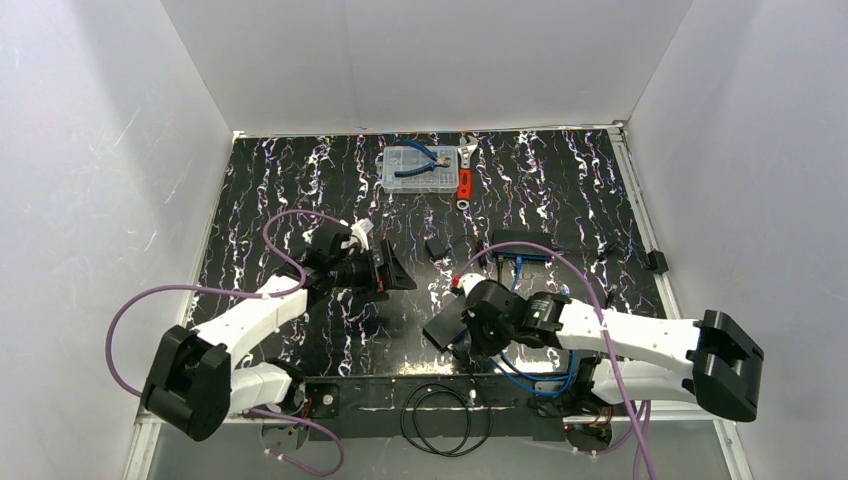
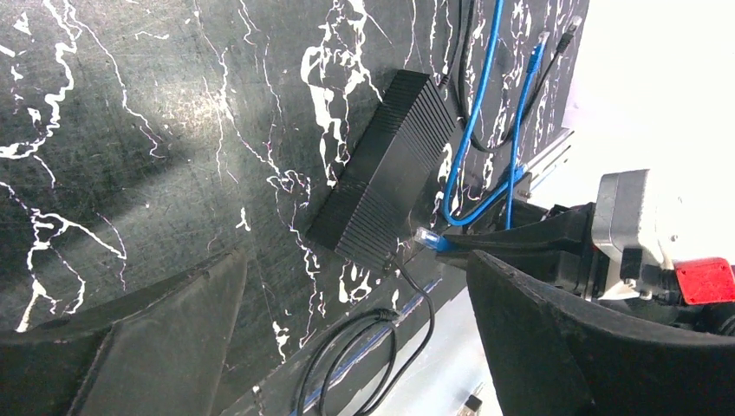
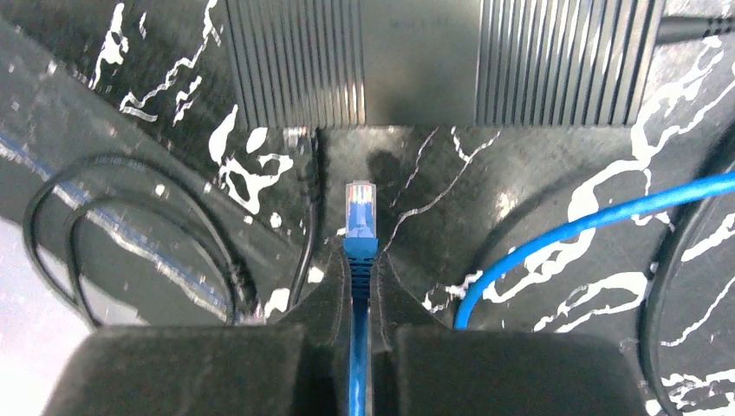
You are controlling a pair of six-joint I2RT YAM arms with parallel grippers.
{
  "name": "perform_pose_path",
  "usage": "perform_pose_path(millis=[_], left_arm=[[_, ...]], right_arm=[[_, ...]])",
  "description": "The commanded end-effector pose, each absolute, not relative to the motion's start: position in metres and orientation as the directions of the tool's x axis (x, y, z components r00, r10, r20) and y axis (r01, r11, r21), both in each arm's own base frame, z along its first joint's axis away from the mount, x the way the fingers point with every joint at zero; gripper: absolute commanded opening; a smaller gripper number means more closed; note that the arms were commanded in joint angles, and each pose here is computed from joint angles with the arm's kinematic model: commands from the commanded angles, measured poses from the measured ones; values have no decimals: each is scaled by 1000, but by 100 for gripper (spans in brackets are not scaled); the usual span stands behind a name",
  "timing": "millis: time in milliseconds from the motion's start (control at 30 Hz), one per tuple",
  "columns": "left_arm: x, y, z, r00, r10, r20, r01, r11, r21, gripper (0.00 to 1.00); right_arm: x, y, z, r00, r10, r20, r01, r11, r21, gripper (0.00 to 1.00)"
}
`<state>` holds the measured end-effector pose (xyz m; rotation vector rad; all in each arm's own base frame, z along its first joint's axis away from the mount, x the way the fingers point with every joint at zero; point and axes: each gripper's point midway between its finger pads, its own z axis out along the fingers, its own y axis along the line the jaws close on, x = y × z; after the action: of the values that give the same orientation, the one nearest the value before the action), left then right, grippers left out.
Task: Insert the plug into the switch port
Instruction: Insert the connector into the switch port.
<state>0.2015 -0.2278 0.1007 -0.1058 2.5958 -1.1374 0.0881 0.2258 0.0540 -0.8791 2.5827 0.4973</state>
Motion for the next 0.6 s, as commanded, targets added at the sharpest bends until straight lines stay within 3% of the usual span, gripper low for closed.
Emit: perform_pose_path(millis=[0, 333, 567], left_arm=[[208, -233, 107, -953, -173, -247, 69, 672, -737, 98], [219, -235, 107, -951, -184, -250, 57, 688, -724, 98], [233, -238, 102, -949, -196, -248, 40, 704, -709, 98]], right_arm=[[117, 240, 46, -716, -406, -568, -577, 803, 152, 1], [144, 248, 32, -625, -437, -646, -587, 809, 20, 1], [154, 268, 31, -506, -515, -692, -677, 734, -51, 1]])
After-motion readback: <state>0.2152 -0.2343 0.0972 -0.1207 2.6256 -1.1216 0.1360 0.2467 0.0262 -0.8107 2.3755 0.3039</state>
